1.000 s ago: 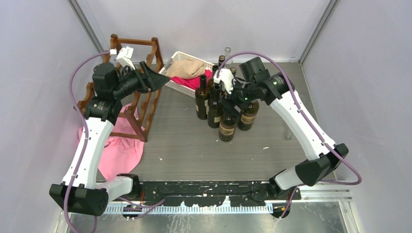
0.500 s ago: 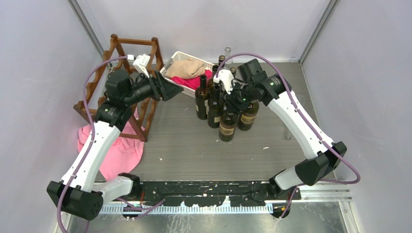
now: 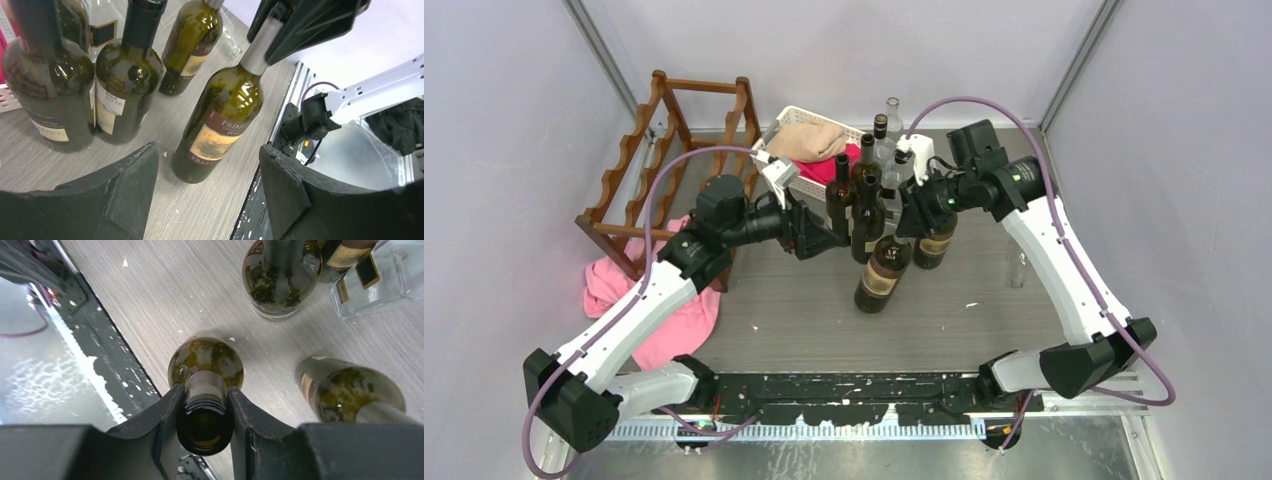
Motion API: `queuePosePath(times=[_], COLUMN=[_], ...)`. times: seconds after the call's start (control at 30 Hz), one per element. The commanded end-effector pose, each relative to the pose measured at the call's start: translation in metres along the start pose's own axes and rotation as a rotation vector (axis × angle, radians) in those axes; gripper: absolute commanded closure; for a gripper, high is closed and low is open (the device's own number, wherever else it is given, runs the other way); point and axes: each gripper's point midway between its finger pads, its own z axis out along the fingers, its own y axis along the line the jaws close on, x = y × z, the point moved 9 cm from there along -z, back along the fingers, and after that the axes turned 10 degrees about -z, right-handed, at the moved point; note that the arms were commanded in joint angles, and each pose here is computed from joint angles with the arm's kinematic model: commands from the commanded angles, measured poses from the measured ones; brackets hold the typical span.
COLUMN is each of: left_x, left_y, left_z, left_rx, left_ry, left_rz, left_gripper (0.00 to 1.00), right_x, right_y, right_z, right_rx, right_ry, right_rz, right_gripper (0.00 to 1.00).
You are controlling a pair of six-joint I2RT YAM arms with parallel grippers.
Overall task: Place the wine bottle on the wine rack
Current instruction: Pick up the wine bottle from the center of the board.
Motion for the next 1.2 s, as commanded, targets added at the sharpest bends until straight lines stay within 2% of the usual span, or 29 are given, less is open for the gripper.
queuePosePath(times=[0.0,0.17,0.3,0.37,0.4,0.63,0.83,1.0,1.17], left_x=[-0.008,0.000,0.007,0.009,0.010,0.015,0.020,0.021,0.024], left_y=[-0.009,-0.012,-0.012,-0.011,-0.010,-0.008,-0.002,-0.007,-0.011], left_z=[-0.001,-0.001,0.001,0.003,0.004,0.005,0.000,-0.004,-0.007], left_rx=[0.010,-0.010,-0.023,-0.033,-0.043,-0.054,-0.121,-0.074,-0.024], left_ry=[-0.083,-0.085,-0.077,-0.066,-0.060,-0.056,-0.108,-0.157,-0.127], left_rz=[0.113,0.110,0.087,0.057,0.041,-0.004,-0.032,-0.023,0.012], left_gripper=[0.27,0.22,0.20,0.05,0.04,0.02,0.00,0.00,0.00], right_x=[-0.018,-0.016,-0.012,-0.011,-0.009,-0.001,0.003,0.005,0.007], right_y=[0.018,0.012,0.012,0.013,0.013,0.008,0.003,0.001,0.000], right_z=[-0.026,-0.031,-0.032,-0.033,-0.032,-0.031,-0.031,-0.031,-0.030], right_rx=[-0.084,-0.101,-0.134,-0.154,-0.162,-0.180,-0.187,-0.186,-0.197], right_ry=[-0.209,-0.270,-0.292,-0.303,-0.303,-0.339,-0.375,-0.397,-0.412], right_rz=[0.092,0.199,0.221,0.246,0.257,0.348,0.417,0.451,0.473], right_gripper=[0.99,0.99,0.99,0.99,0.99,0.99,0.99,0.99,0.99])
